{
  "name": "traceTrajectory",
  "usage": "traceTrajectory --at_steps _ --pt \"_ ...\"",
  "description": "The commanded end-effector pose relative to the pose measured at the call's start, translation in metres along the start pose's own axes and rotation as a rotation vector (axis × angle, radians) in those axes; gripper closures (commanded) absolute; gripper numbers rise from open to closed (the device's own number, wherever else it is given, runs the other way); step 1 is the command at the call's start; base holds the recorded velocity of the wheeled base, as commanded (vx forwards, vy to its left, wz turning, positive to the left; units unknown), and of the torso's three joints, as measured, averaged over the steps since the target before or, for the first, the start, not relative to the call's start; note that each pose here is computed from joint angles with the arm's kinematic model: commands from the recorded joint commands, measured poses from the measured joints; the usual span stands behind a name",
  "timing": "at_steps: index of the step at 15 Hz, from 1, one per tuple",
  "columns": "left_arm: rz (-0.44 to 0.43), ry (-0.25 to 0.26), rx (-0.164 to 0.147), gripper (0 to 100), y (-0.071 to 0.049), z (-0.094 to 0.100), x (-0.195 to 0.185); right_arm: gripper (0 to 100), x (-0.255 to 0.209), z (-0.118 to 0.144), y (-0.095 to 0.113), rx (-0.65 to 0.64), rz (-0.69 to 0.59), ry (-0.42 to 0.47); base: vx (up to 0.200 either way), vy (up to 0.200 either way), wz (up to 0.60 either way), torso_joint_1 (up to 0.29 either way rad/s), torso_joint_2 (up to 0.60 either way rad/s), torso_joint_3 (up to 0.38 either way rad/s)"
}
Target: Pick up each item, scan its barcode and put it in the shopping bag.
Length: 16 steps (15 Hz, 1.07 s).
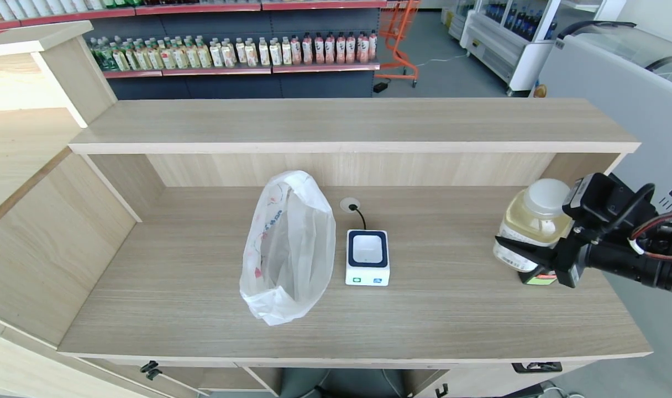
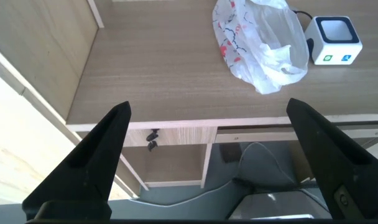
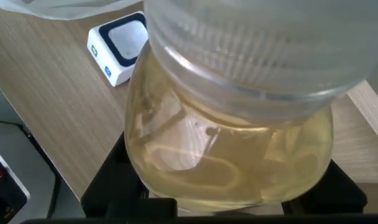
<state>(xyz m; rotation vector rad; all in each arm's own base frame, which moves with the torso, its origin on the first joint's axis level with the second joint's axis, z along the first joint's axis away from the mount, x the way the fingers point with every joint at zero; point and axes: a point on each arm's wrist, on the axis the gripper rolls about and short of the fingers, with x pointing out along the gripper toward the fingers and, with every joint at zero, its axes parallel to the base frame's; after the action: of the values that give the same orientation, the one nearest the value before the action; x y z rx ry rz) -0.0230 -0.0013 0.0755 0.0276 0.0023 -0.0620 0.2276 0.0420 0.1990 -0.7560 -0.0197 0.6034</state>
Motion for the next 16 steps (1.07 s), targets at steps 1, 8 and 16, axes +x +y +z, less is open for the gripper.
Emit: traceTrajectory --at_steps 1,8,16 --pt "0.001 0.000 0.000 0 0.000 0.000 0.000 100 -0.001 -0.002 0.001 0.003 0.000 0.008 0.000 0.000 0.00 0.000 0.00 0.000" --pt "0.001 0.000 0.001 0 0.000 0.000 0.000 100 0.010 -0.007 0.001 0.051 0.052 -0.007 0.000 0.171 0.00 0.003 0.00 -0.001" --pt "0.001 0.000 -0.002 0 0.000 0.000 0.000 100 0.071 -0.027 -0.008 0.041 0.161 -0.130 0.000 0.000 0.00 0.000 0.00 0.000"
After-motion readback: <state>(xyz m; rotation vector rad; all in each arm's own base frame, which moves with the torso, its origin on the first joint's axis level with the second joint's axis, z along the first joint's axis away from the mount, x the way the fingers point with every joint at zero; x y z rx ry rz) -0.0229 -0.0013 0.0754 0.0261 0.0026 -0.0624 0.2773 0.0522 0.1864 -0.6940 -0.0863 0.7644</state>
